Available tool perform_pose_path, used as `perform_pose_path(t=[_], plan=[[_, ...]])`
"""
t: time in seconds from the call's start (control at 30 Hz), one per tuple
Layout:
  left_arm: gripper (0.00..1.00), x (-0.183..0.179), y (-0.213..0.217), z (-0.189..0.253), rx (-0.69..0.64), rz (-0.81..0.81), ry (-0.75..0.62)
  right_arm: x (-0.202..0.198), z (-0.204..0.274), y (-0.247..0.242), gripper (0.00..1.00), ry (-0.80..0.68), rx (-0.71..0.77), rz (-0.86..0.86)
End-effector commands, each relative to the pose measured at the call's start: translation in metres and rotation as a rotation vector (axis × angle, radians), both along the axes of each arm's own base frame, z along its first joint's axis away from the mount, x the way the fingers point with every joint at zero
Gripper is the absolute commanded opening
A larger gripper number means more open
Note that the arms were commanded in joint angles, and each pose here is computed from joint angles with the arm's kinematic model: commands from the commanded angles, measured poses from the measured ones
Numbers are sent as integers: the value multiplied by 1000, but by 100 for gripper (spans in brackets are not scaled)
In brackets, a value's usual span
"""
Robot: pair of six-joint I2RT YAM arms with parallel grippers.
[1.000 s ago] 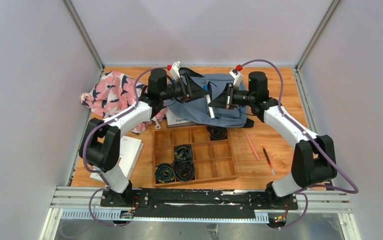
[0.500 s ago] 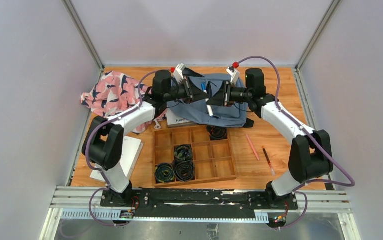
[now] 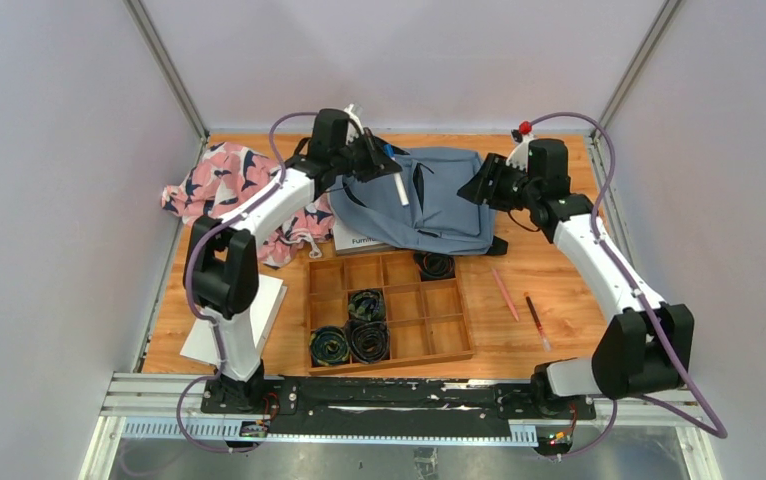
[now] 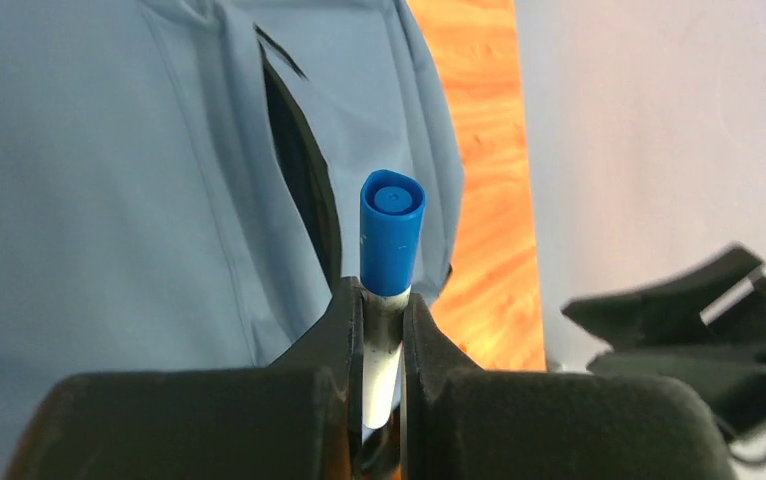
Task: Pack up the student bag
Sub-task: Pick up the stationery from the center of the board, then place the stationery in the student bag.
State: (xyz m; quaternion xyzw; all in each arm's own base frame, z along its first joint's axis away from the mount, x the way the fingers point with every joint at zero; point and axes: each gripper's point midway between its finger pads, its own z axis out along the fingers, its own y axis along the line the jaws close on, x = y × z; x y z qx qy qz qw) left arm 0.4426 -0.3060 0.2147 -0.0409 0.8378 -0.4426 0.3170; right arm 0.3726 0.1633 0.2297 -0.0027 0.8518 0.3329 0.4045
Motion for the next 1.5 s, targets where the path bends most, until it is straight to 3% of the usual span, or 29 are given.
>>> perform_pose_path(t=[0.0,0.27,0.4,0.53,0.93,1.37,1.47], plan=[[0,37,14,-7,99,133,-42,-7,-11,-29,56,7,-110,-135],[0,71,-6,-24,13,290,-20,-11,-7,-38,54,-16,-10,-153],[0,76,-15,-24,-73,315,-25,-18,-5,-42,53,-20,-22,-149],[0,82,-15,-19,-76,339,-43,-25,-12,-47,53,-8,-38,-161],[0,91,-14,-42,96,370,-103,-28,-12,-47,53,-4,-29,-162],[0,77,-20,-85,275,287,-90,-26,-17,-43,52,15,-12,-151],[0,70,-36,-87,272,174,-65,-25,-20,-43,52,24,-12,-149]])
